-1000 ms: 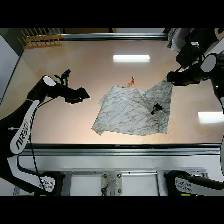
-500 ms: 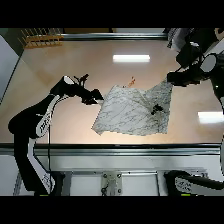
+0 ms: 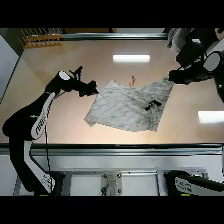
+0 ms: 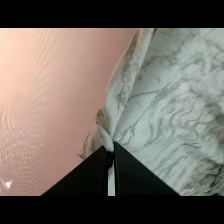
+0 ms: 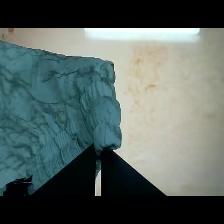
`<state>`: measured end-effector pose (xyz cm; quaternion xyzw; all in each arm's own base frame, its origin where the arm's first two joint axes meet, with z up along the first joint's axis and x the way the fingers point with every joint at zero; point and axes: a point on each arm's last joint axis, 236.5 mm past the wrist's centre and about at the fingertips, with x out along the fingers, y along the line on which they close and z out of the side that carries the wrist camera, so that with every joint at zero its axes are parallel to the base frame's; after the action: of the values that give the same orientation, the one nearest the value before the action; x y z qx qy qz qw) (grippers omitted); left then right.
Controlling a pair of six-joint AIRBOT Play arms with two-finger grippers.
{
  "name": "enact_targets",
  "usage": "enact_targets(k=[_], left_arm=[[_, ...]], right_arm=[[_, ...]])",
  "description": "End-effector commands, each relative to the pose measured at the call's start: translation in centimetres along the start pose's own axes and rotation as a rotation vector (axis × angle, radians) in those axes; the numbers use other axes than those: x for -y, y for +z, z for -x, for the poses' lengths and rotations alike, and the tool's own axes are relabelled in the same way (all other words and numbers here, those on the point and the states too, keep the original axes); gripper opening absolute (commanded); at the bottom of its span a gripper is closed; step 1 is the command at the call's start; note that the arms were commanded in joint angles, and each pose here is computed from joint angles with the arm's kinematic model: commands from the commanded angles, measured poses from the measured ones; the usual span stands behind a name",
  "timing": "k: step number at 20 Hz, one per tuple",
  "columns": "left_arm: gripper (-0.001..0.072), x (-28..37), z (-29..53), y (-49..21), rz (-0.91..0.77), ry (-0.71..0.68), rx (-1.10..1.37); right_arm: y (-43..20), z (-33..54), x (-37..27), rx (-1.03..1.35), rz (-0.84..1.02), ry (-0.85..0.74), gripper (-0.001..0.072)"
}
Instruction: Fold the clothes and pants, and hang the long-sleeved shirts on hangers.
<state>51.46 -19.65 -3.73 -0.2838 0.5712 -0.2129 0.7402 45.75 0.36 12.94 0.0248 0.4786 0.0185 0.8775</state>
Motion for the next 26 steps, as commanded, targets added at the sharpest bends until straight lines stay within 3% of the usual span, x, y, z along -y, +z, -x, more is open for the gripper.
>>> enact_targets(k=[1, 5, 8, 12, 17, 18, 19, 20, 26], left_arm=[[0.0010, 4.9, 10.1, 3.5, -0.141, -0.042, 0.165], [0.0011, 13.7, 20.6, 0.0, -0.413, -0.084, 0.222], [0.0010, 15.1, 23.8, -3.7, -0.519, 0.039, 0.245], [0.0011, 13.1, 21.6, -10.7, -0.538, 0.162, 0.127], [0.0011, 8.8, 14.7, -21.7, -0.531, 0.179, -0.153], [0.0032, 7.9, 13.4, -23.0, -0.529, 0.185, -0.188], [0.0290, 7.0, 12.2, -23.7, -0.522, 0.192, -0.198], [0.0504, 6.4, 11.5, -23.4, -0.507, 0.196, -0.177], [0.0518, -0.6, 11.0, -16.2, -0.208, 0.273, -0.021]], right_arm=[[3.3, 5.1, 0.3, 0.141, 0.031, -0.024, 0.0023], [5.4, 14.3, -0.8, 0.340, 0.040, -0.007, 0.0022], [3.2, 18.0, -1.4, 0.341, 0.046, 0.002, 0.0022], [-2.0, 17.1, -1.6, 0.137, 0.055, 0.010, 0.0022], [-6.9, 10.1, -2.0, -0.057, 0.042, 0.043, 0.0022], [-7.9, 8.4, -2.0, -0.088, 0.036, 0.046, 0.0023], [-8.8, 7.0, -1.9, -0.118, 0.030, 0.046, 0.0023], [-9.8, 6.0, -1.8, -0.150, 0.027, 0.045, 0.0022], [-11.2, 4.5, -1.8, -0.206, 0.021, 0.052, 0.0022]])
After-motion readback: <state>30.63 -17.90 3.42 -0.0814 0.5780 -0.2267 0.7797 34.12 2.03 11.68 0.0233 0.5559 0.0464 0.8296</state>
